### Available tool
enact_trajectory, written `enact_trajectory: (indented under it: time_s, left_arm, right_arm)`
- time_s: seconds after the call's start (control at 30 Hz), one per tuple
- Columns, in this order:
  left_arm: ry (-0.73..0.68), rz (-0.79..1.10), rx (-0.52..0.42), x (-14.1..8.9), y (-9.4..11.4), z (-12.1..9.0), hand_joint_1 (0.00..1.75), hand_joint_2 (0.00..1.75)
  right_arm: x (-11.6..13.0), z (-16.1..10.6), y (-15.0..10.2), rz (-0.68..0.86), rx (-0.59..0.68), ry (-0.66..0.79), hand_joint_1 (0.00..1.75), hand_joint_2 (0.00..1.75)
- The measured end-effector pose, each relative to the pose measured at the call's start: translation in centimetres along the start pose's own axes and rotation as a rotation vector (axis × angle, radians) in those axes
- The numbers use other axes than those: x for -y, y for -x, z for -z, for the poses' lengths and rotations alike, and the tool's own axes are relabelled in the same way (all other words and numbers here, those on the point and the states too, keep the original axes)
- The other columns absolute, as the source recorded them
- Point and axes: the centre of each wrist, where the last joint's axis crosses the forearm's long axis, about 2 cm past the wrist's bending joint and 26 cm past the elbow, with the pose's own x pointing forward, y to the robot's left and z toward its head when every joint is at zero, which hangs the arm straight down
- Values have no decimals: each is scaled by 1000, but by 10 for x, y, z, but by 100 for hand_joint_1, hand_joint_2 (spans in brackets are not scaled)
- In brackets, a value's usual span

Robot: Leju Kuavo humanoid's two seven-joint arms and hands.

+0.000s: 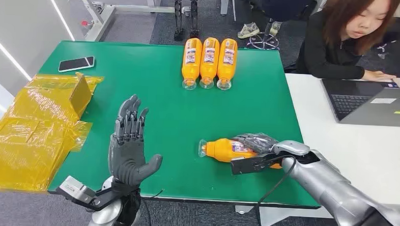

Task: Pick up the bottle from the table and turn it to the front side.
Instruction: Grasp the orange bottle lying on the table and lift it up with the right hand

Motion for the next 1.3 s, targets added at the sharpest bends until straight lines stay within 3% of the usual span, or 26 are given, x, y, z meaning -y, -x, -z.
enact_trajectory:
  time_s: [0.3, 0.5, 0.67, 0.77, 1.0, 1.3]
  left_arm:
    - [2, -3, -21, 1, 2, -10, 0, 175]
    - [0, 12, -39, 2, 3, -17, 0, 175]
    - [14, 20, -38, 3, 3, -16, 0, 175]
    - [18, 17, -35, 5, 3, -14, 0, 175]
    - [-5, 32, -32, 2, 3, -10, 0, 175]
    - [-4, -64, -40, 0, 8, -4, 0, 175]
  right_arm:
    - [-16, -5, -4, -44, 6, 92, 175, 175]
    - [-34, -8, -40, -246, 23, 417, 175, 175]
    - [-27, -15, -89, -400, 26, 704, 175, 175]
    - [-26, -27, -111, -402, 44, 826, 175, 175]
    - [-23, -53, -128, -376, 89, 990, 175, 175]
    - [-30, -47, -170, -328, 144, 1057, 175, 175]
